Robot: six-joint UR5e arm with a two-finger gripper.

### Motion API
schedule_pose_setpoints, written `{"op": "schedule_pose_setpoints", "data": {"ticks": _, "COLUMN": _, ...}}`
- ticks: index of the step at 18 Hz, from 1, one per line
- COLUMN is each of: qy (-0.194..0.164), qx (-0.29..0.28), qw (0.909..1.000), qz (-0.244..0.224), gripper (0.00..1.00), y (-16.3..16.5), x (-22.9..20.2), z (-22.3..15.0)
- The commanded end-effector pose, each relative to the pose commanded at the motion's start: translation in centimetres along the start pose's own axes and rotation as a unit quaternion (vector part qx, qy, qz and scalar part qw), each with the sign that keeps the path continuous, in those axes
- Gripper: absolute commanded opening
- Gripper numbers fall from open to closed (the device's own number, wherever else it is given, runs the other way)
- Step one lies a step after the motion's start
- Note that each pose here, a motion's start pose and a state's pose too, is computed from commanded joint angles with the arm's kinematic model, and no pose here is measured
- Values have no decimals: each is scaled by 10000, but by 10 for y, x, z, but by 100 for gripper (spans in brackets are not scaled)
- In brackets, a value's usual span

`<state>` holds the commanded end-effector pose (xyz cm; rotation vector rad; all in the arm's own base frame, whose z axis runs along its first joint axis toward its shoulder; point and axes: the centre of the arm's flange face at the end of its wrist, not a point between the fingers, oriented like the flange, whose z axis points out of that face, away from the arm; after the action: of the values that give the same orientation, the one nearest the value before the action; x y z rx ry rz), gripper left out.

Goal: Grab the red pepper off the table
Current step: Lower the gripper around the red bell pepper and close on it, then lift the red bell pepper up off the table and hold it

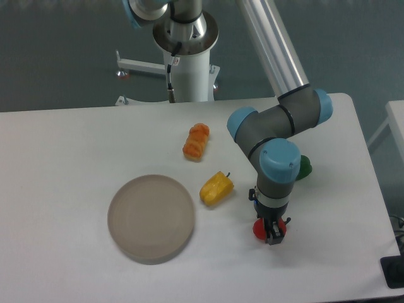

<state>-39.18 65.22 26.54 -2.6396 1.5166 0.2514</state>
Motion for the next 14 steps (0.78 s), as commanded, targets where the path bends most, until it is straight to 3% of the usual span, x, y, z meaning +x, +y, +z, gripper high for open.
{"op": "schedule_pose_setpoints", "data": {"ticks": 2, "qy": -24, "qx": 2, "qw": 9997, "qz": -260, "gripper": 52, "y": 0, "x": 2, "z": -12}}
{"op": "schedule_pose_setpoints", "data": {"ticks": 6, "qy": 90, "qx": 16, "qw": 9966, "qz": -815, "gripper": 42, "y": -1, "x": 5, "z": -28}}
{"op": "schedule_pose_setpoints", "data": {"ticks": 9, "qy": -22, "qx": 294, "qw": 9867, "qz": -1598, "gripper": 40, "y": 10, "x": 12, "z": -58}}
{"op": "schedule_pose_setpoints", "data": {"ticks": 14, "qy": 729, "qx": 411, "qw": 9734, "qz": -2134, "gripper": 41, "y": 62, "x": 37, "z": -95}}
